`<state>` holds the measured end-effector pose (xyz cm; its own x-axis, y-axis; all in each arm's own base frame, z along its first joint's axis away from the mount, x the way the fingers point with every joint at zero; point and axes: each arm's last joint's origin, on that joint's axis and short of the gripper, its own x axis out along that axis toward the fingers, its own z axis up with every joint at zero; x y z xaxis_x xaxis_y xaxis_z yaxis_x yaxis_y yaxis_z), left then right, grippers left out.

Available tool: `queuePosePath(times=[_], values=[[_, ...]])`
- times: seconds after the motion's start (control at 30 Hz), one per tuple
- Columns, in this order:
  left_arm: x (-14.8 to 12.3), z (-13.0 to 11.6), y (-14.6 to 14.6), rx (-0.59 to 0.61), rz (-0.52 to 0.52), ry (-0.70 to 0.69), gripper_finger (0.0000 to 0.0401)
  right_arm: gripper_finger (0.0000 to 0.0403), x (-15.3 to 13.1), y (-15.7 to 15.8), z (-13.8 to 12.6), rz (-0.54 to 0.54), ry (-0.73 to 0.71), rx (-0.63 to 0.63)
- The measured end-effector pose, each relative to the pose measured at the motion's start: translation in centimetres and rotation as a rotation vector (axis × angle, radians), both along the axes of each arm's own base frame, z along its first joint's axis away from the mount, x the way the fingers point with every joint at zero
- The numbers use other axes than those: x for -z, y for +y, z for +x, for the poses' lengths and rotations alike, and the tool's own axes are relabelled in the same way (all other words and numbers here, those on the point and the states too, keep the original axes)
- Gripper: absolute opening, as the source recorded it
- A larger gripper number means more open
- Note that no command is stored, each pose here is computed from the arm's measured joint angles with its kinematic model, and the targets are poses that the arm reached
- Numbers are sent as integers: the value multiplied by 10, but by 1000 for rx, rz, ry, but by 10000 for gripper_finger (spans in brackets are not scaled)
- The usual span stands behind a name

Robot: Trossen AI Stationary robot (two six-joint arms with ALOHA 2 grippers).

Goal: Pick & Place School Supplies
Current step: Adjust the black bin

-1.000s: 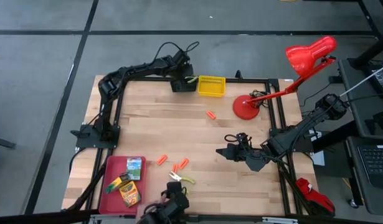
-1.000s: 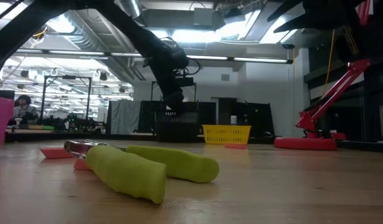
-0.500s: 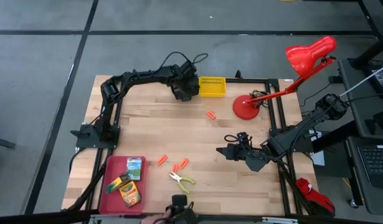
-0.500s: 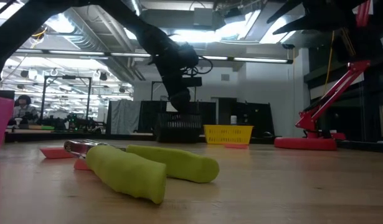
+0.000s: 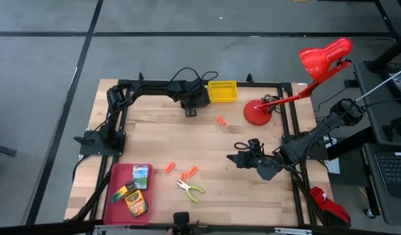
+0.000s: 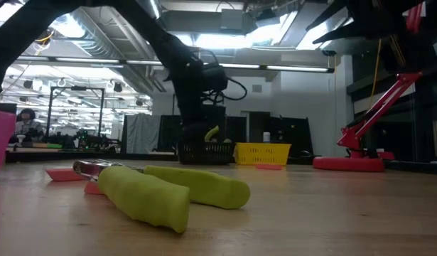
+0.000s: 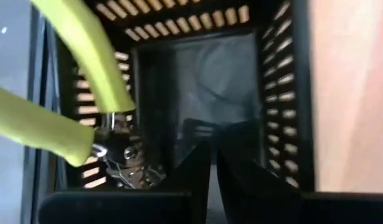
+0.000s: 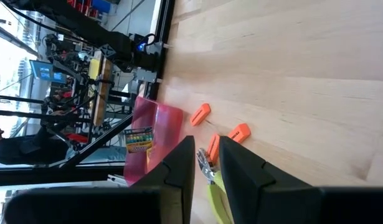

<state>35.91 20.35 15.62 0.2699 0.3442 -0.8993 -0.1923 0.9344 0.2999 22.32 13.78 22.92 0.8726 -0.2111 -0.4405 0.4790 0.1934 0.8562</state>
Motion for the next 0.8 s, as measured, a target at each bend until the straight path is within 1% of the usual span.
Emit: queuePosePath(times=[0.07, 0.2, 0.27, 0.3, 0.43, 0.53, 0.67, 0.8], values=[[2, -4, 5, -19, 17, 1, 17, 78, 0, 0, 0, -1, 1, 0], [5, -12, 23, -70, 100, -11, 7, 78, 0, 0, 0, -3, 0, 7], [5, -18, 33, -90, 116, -6, 3, 76, 0, -1, 0, -7, -3, 16], [5, -21, 38, -102, 114, -5, 2, 74, 0, -1, 0, -7, -3, 17], [6, -30, 46, -129, 45, -20, 4, 65, 0, -2, 0, -9, -2, 20], [7, -32, 45, -136, 51, 10, 3, 58, 0, -2, 0, -11, -1, 19], [6, -30, 47, -172, 70, -22, 3, 53, 0, -2, 0, -14, 0, 17], [6, -30, 45, -216, 52, -31, 2, 52, 0, -2, 0, -18, 1, 16]])
